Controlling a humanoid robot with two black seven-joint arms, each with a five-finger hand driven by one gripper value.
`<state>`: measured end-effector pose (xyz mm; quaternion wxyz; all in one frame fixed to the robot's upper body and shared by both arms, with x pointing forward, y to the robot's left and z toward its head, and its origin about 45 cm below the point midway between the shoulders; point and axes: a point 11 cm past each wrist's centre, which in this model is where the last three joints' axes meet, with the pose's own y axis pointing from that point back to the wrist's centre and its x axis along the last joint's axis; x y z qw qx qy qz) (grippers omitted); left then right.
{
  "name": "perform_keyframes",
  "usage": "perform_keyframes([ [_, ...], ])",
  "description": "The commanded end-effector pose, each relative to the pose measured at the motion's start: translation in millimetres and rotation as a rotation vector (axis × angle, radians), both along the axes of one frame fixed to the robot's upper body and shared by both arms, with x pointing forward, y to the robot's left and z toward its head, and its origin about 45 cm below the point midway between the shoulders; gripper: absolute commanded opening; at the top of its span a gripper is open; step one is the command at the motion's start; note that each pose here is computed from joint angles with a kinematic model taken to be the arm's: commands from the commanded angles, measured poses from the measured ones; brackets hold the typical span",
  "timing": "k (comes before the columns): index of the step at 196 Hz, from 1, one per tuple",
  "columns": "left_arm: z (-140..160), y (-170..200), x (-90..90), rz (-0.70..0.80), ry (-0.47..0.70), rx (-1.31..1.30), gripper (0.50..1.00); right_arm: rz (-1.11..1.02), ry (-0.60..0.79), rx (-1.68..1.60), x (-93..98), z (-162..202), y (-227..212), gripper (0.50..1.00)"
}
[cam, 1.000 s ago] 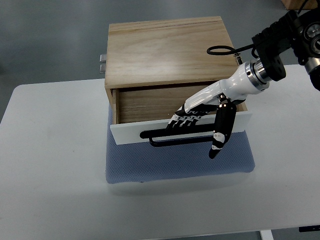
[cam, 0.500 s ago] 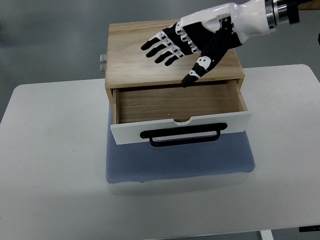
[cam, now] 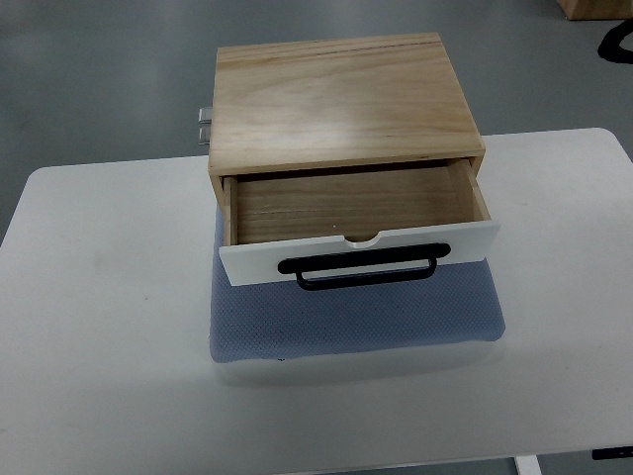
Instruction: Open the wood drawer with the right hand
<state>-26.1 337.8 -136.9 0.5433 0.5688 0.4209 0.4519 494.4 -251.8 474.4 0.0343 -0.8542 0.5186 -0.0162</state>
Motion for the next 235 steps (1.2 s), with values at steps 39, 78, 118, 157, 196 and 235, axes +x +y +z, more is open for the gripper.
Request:
perform_keyframes([
  [39,0.1,0.4,0.1,0.000,0.000,0.001,1.000,-0.260,0.043,0.199,32.6,-37.7,-65.6,0.944],
  [78,0.0,-0.1,0.0,0.000,0.000,0.000,1.000,-0.376,0.063,0.244,37.9,-79.0,-93.9,0.944],
  [118,0.0,-0.1,0.0,0.000,0.000,0.000,1.000,-0.434,0.130,0.300,35.9,-124.4,-100.9,0.944],
  [157,0.0,-0.1,0.0,0.000,0.000,0.000,1.000,-0.474,0.192,0.351,30.5,-163.3,-102.7,0.944],
  [196,0.0,0.1,0.1,0.000,0.000,0.001,1.000,-0.492,0.251,0.383,22.8,-196.8,-98.4,0.944],
  [235,0.0,-0.1,0.0,0.000,0.000,0.000,1.000,-0.513,0.299,0.424,16.1,-222.1,-94.0,0.944],
])
